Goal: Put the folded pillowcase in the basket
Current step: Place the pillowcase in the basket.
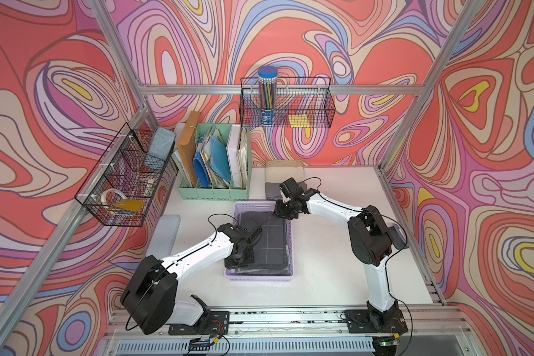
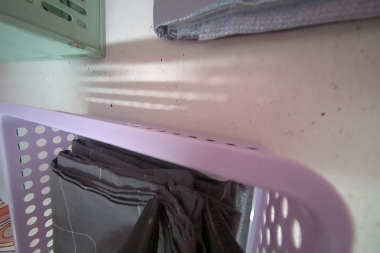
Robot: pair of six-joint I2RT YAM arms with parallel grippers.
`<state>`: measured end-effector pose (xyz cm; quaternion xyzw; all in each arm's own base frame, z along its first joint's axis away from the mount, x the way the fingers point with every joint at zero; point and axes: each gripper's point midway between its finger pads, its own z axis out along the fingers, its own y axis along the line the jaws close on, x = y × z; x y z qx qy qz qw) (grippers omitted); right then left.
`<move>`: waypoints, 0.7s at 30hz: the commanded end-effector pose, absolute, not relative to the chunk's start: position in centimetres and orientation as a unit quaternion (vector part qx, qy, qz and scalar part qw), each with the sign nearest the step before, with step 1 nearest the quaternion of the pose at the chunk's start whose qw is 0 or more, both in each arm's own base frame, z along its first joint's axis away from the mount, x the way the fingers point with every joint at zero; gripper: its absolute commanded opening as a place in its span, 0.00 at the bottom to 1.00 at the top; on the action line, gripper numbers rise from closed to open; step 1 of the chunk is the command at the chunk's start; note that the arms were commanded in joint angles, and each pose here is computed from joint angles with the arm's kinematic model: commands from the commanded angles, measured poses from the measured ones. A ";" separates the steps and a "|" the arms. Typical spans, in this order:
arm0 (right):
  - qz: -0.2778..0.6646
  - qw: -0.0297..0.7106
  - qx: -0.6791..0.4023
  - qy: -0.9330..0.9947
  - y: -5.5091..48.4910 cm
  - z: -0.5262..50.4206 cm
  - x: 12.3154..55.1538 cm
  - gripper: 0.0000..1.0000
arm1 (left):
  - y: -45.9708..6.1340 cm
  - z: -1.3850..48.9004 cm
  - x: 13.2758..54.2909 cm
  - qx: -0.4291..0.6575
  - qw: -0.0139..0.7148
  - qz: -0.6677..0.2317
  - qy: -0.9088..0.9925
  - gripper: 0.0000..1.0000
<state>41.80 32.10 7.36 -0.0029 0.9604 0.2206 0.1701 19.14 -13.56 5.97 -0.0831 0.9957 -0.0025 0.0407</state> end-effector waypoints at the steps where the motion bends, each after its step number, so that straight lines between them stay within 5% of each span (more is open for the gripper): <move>1: 0.195 0.192 -0.002 0.962 30.8 7.8 42.5 0.38 | -13.0 5.7 18.1 -0.080 0.020 0.006 0.997 0.38; 5: 0.209 0.220 -0.005 0.953 30.7 10.7 42.6 0.43 | -12.8 7.5 18.4 -0.078 0.043 -0.002 0.996 0.69; 14: 0.206 0.278 -0.011 0.938 29.9 17.5 42.5 0.52 | -13.9 13.8 20.5 -0.063 0.104 -0.040 0.992 0.70; 17: 0.193 0.290 -0.015 0.937 28.7 18.2 41.8 0.41 | -15.0 15.0 22.3 -0.049 0.130 -0.049 0.989 0.62; 19: 0.178 0.294 -0.012 0.939 27.8 18.0 41.2 0.09 | -16.4 15.2 23.9 -0.033 0.133 -0.054 0.989 0.43; 21: 0.162 0.294 -0.006 0.942 26.8 17.7 40.6 0.00 | -18.2 14.7 25.8 -0.022 0.133 -0.065 0.989 0.18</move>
